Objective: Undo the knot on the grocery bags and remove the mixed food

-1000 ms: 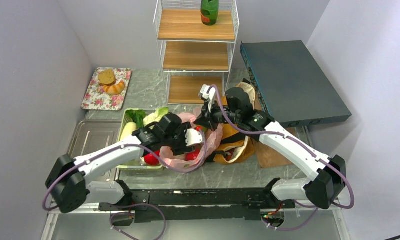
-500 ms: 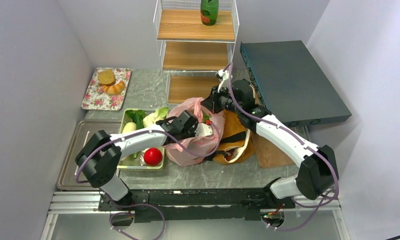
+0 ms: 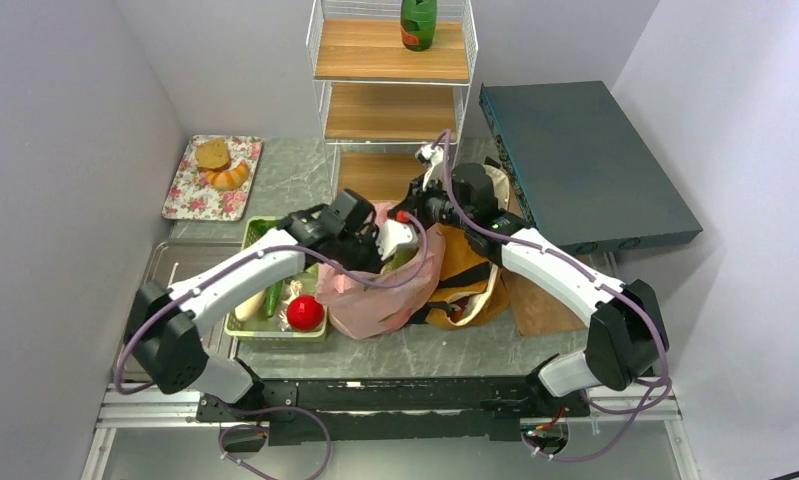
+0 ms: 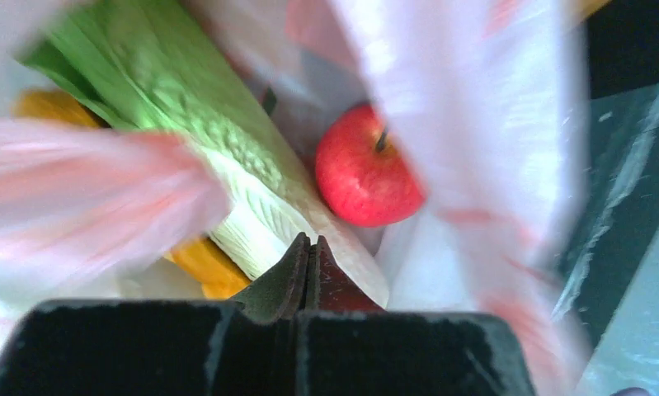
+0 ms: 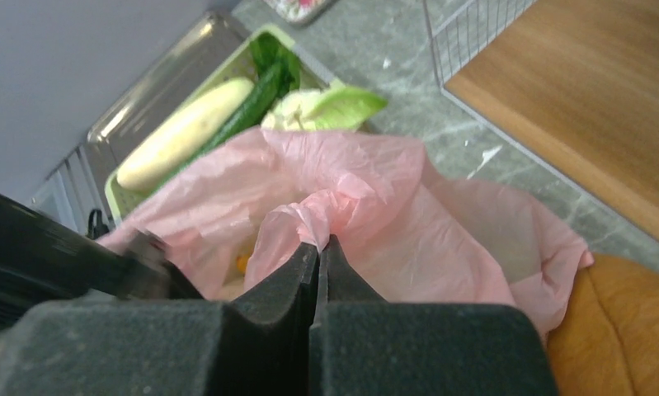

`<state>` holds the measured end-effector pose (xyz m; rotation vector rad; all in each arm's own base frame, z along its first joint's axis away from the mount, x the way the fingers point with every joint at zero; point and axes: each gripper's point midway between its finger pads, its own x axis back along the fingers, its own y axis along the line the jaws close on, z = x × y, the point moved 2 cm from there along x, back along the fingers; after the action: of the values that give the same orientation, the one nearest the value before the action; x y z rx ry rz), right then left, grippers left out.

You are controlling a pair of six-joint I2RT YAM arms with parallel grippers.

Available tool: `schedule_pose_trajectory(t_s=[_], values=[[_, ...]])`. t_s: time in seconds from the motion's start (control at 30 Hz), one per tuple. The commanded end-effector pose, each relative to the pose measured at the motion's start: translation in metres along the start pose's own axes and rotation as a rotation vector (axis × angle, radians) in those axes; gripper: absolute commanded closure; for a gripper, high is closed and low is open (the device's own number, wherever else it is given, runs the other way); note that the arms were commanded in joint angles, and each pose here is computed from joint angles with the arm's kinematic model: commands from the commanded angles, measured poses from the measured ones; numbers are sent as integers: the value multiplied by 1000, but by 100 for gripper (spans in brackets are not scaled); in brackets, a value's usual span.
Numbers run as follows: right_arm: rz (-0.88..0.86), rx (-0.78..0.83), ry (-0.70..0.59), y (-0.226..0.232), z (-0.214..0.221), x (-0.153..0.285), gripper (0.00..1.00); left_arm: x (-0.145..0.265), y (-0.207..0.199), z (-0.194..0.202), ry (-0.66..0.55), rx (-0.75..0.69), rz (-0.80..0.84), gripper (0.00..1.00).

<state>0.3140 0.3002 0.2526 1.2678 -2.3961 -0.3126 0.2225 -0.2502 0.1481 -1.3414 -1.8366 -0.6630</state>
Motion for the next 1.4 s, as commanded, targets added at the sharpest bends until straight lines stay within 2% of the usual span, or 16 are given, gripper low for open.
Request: schedule_pose_trajectory(t_s=[0.0, 0.2, 0.33, 0.43, 0.53, 0.6, 0.7, 0.77, 0.9, 0.97, 1.1, 1.17, 1.23, 1.27, 1.37], values=[[-9, 52, 45, 1, 16, 6, 100, 68, -19, -60, -244, -11, 119, 100], [-18, 102, 68, 5, 22, 19, 100, 111, -2, -70, -278, 20, 138, 100], [-12, 94, 60, 6, 21, 22, 100, 109, 3, -54, -250, -7, 93, 99], [4, 88, 28, 4, 9, 23, 100, 96, 1, -47, -332, -93, 10, 75], [-27, 80, 15, 10, -1, 23, 100, 74, -5, -43, -402, -270, -101, 59], [-47, 76, 17, 12, -2, 22, 100, 55, -6, -45, -406, -360, -171, 54], [-59, 74, 20, 13, -2, 22, 100, 18, 7, -41, -307, -368, -216, 51], [-56, 76, 11, 14, -6, 24, 100, -3, 23, -37, -210, -320, -258, 48], [-62, 81, -12, 18, -23, 25, 100, -41, 35, -10, -48, -254, -260, 28], [-67, 85, -25, 20, -29, 25, 100, -55, 35, 5, 13, -232, -247, 21], [-68, 83, -29, 20, -30, 24, 100, -78, 38, 34, 145, -185, -239, 18], [-72, 81, -25, 21, -28, 24, 100, -87, 37, 47, 211, -161, -223, 17], [-70, 84, -22, 20, -26, 25, 100, -95, 32, 57, 261, -143, -179, 21], [-64, 84, -18, 18, -24, 25, 100, -95, 29, 60, 280, -128, -155, 31], [-56, 79, -4, 15, -18, 23, 100, -81, 18, 41, 212, -105, -97, 75]])
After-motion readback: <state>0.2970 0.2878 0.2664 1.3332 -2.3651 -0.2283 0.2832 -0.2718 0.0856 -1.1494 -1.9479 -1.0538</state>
